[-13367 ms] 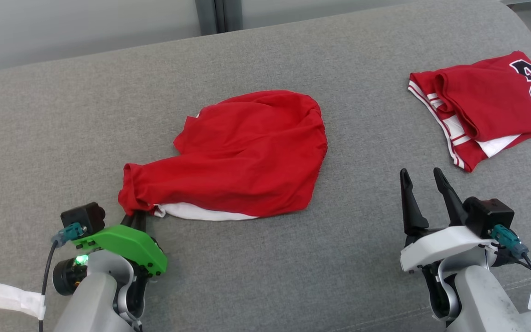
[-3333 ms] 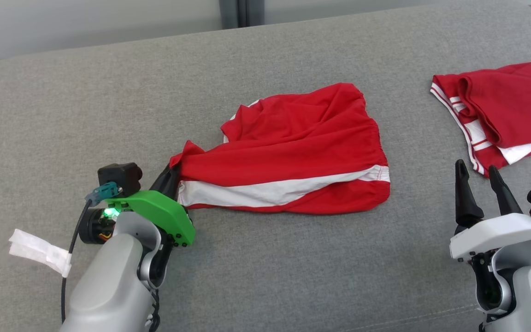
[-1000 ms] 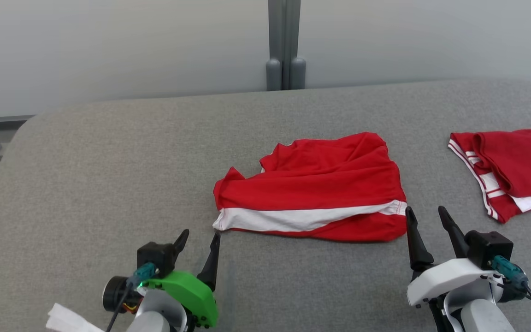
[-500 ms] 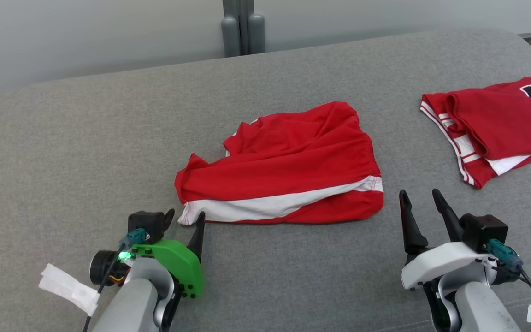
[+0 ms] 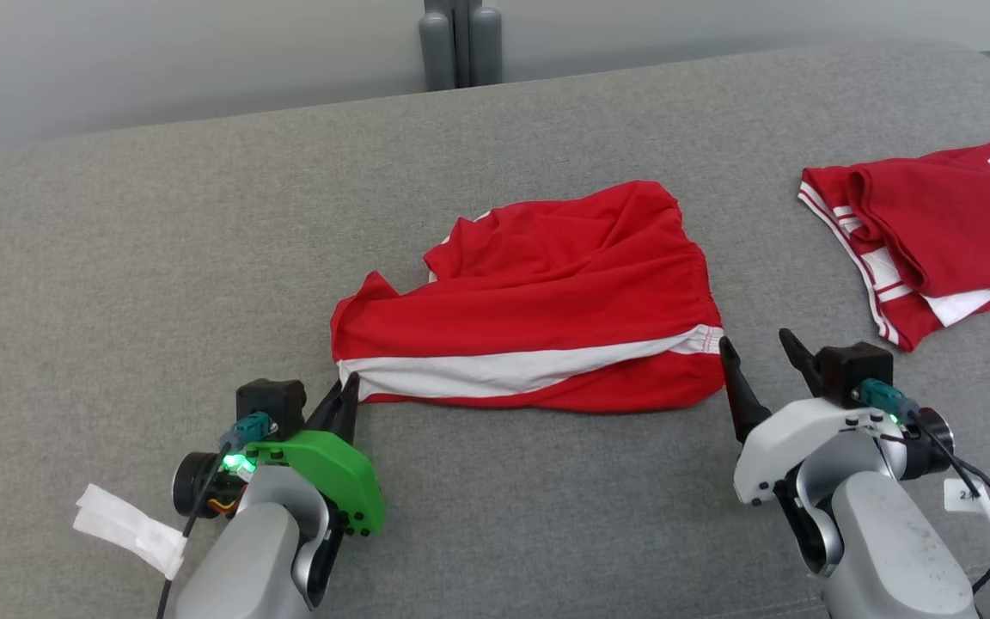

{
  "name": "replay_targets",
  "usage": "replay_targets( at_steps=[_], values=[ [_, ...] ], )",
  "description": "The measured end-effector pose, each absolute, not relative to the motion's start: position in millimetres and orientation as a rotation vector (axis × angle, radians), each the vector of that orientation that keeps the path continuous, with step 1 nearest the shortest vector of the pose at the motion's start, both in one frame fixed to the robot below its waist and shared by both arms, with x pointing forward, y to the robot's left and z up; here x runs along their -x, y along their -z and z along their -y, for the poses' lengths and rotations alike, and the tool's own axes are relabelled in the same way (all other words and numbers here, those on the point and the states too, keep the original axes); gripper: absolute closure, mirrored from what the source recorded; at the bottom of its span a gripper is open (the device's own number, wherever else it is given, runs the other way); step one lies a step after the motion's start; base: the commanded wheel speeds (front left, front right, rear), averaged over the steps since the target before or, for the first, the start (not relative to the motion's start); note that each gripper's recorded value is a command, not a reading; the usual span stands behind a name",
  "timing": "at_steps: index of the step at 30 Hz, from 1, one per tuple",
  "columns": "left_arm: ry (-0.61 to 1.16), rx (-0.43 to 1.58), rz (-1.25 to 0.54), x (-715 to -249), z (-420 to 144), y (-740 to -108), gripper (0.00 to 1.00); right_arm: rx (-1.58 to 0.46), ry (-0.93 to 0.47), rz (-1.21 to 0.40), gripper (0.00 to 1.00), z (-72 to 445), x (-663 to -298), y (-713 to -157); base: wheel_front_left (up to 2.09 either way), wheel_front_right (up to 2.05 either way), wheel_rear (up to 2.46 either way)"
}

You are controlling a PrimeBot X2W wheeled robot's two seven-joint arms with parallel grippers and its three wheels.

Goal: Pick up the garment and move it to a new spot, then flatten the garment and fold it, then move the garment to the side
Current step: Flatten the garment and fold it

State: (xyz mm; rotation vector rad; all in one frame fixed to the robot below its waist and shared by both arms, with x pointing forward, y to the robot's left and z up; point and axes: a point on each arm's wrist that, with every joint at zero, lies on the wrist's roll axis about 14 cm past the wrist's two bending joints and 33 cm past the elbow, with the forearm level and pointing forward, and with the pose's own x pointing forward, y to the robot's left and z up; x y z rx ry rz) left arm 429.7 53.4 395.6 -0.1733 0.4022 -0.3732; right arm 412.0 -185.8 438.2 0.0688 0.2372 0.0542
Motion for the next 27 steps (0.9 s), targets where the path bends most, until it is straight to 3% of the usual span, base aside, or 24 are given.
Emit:
replay_targets(
  at_steps=[7, 13, 14, 15, 16, 19, 20, 27],
  values=[
    [0.369, 0.186, -0.390, -425.7, -55.6, -396.7, 1.00, -0.051, -0.112, -0.419, 0.00, 176.2, -422.2, -409.7, 0.00, 0.00, 0.00],
    [0.363, 0.191, -0.384, -422.9, -58.9, -397.2, 1.00, -0.071, -0.160, -0.482, 0.00, 163.3, -429.8, -400.7, 0.00, 0.00, 0.00],
    [0.363, 0.192, -0.382, -422.5, -59.1, -397.4, 1.00, -0.063, -0.167, -0.494, 0.15, 163.1, -430.2, -398.9, 0.00, 0.00, 0.00],
    [0.363, 0.191, -0.382, -422.1, -59.1, -397.4, 1.00, -0.060, -0.171, -0.501, 0.40, 162.9, -430.4, -397.6, 0.00, 0.00, 0.00],
    [0.364, 0.191, -0.382, -421.7, -59.3, -397.3, 1.00, -0.063, -0.172, -0.509, 0.59, 162.8, -431.0, -396.6, 0.00, 0.00, 0.00],
    [0.363, 0.191, -0.376, -421.0, -59.7, -398.9, 1.00, -0.082, -0.179, -0.523, 0.95, 159.7, -431.8, -396.2, 0.00, 0.00, 0.00],
    [0.361, 0.194, -0.375, -420.9, -59.9, -399.6, 1.00, -0.087, -0.182, -0.530, 1.00, 159.0, -431.0, -395.6, 0.00, 0.00, 0.00],
    [0.360, 0.217, -0.329, -424.1, -58.5, -413.6, 1.00, -0.098, -0.182, -0.431, 1.00, 164.6, -438.6, -419.9, 0.00, 0.00, 0.00]
  ],
)
